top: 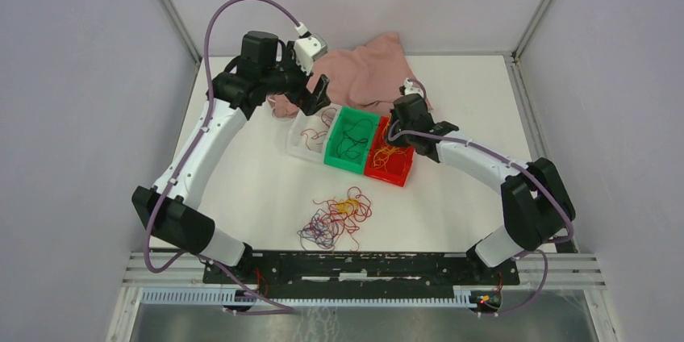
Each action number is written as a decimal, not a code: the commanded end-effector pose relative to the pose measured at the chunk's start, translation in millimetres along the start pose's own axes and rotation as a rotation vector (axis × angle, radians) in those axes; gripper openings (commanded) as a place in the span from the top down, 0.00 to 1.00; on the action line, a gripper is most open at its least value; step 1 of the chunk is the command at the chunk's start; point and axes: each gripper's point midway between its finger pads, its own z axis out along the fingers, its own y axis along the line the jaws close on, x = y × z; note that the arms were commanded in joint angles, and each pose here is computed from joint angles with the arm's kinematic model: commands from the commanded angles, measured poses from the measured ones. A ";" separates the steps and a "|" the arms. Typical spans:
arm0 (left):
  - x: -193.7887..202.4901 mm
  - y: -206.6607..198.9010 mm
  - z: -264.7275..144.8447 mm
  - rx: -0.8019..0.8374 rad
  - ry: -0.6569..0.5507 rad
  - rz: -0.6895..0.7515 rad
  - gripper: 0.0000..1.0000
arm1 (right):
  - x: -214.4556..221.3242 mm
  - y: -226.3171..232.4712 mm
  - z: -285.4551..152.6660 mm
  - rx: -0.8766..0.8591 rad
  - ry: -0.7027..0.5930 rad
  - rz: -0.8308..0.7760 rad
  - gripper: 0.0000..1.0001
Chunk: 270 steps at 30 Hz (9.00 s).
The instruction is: Untangle the cables
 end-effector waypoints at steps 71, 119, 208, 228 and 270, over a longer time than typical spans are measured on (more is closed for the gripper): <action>-10.8 15.2 -46.1 -0.079 -0.148 0.023 0.01 | 85.0 80.3 -60.7 -0.293 0.069 -0.413 0.49; 48.8 -99.0 -68.0 0.422 -0.121 0.058 0.11 | 22.6 174.9 -165.1 -0.738 -0.076 -0.411 1.00; -114.0 -138.5 -167.8 0.448 -0.475 0.124 0.97 | -3.1 126.3 -98.1 -0.444 -0.391 -0.023 0.49; -63.1 22.5 -34.7 -0.148 -0.233 0.164 0.97 | -18.7 77.0 -120.6 -0.268 -0.477 -0.038 0.34; 173.7 64.5 132.7 -0.108 0.223 0.084 0.97 | -16.3 66.3 -112.9 -0.226 -0.485 -0.094 0.30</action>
